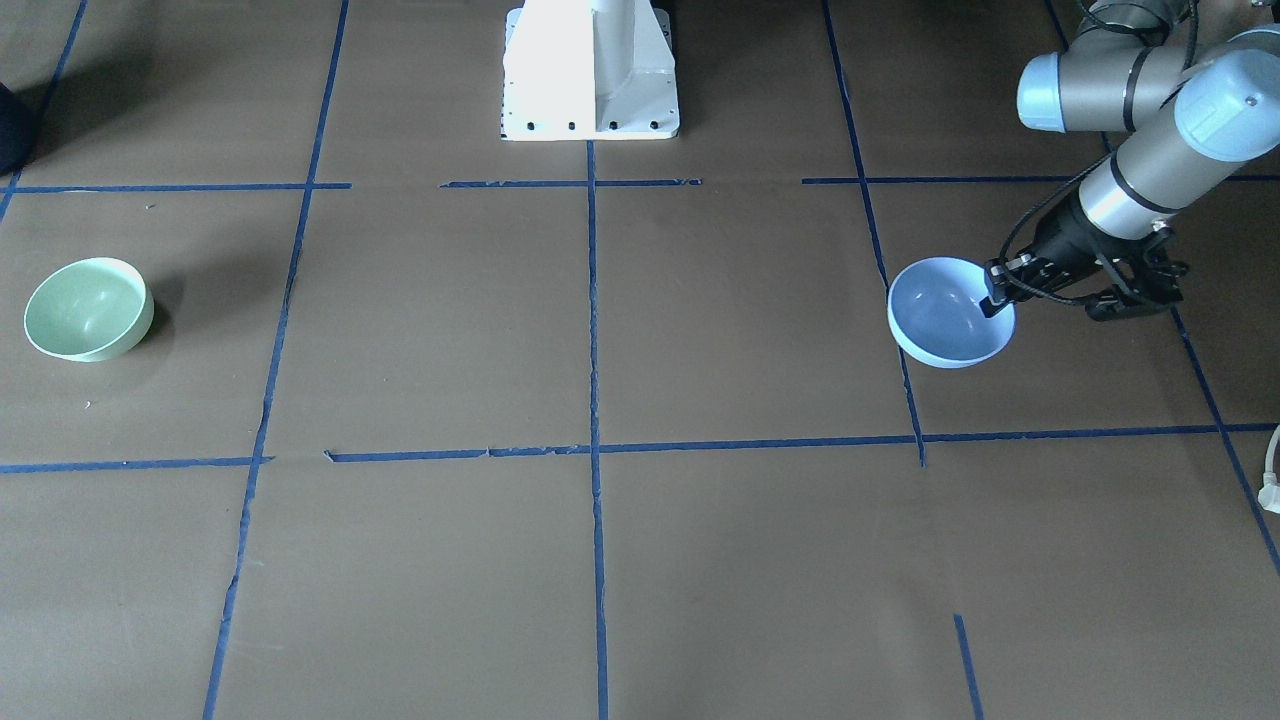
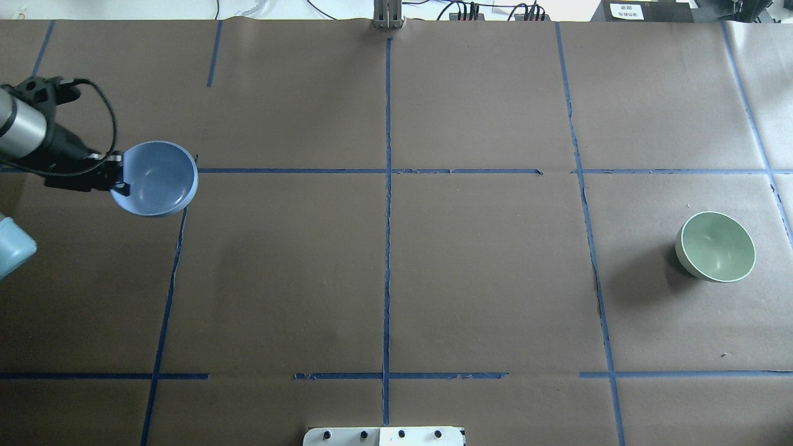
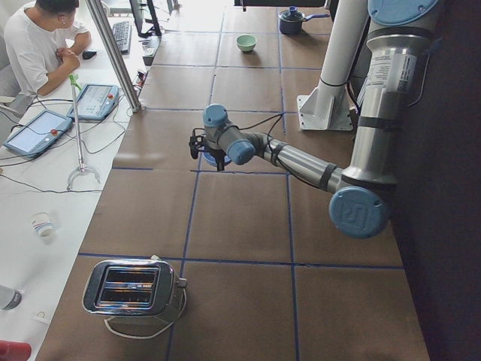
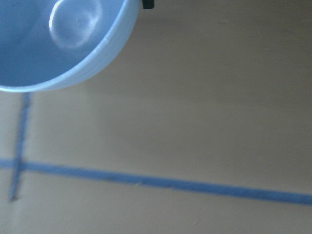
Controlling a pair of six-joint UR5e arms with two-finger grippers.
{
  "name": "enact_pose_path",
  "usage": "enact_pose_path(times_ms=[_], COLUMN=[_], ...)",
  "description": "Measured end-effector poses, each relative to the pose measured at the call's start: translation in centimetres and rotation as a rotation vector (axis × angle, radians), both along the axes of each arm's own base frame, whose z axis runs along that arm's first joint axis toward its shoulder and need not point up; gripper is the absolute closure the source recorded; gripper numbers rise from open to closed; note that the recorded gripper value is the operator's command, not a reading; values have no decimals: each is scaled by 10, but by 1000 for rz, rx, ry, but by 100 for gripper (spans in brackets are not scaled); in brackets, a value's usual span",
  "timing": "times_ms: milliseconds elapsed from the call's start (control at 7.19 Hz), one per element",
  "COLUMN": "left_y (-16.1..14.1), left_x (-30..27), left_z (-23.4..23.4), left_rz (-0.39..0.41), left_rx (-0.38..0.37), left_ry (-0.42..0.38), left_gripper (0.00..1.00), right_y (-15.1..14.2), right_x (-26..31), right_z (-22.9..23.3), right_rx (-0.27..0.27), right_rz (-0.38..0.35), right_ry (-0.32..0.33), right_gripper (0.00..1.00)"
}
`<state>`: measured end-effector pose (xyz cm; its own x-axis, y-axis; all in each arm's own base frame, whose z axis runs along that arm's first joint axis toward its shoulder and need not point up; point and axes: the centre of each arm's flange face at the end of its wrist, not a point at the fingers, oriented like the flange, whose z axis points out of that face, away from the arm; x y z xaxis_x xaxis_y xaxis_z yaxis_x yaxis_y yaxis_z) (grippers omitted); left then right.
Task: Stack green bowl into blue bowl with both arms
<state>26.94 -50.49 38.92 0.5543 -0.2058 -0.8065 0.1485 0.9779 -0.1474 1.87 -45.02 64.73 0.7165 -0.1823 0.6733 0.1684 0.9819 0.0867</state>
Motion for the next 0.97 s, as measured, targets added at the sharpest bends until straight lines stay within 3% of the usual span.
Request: enact_pose_path(times_ms=[139,417,696,974], left_y=[2,26,40,43], left_x=[52,171,262,300], left_z=[-59,-129,-153,-148], left_rz=[-7,-32,-48,-48], left_rx=[-38,-80,-64,-55], left_ry=[16,12,28,50], left_gripper=[98,98,96,91], right_y=[0,0,0,0], right_x=[0,0,0,0], right_z=[1,1,2,2], right_rx=[-1,-4,-5,-5], right_rz=[0,0,0,0], right_ry=[-1,-4,-6,-7], right_gripper=[0,0,0,0])
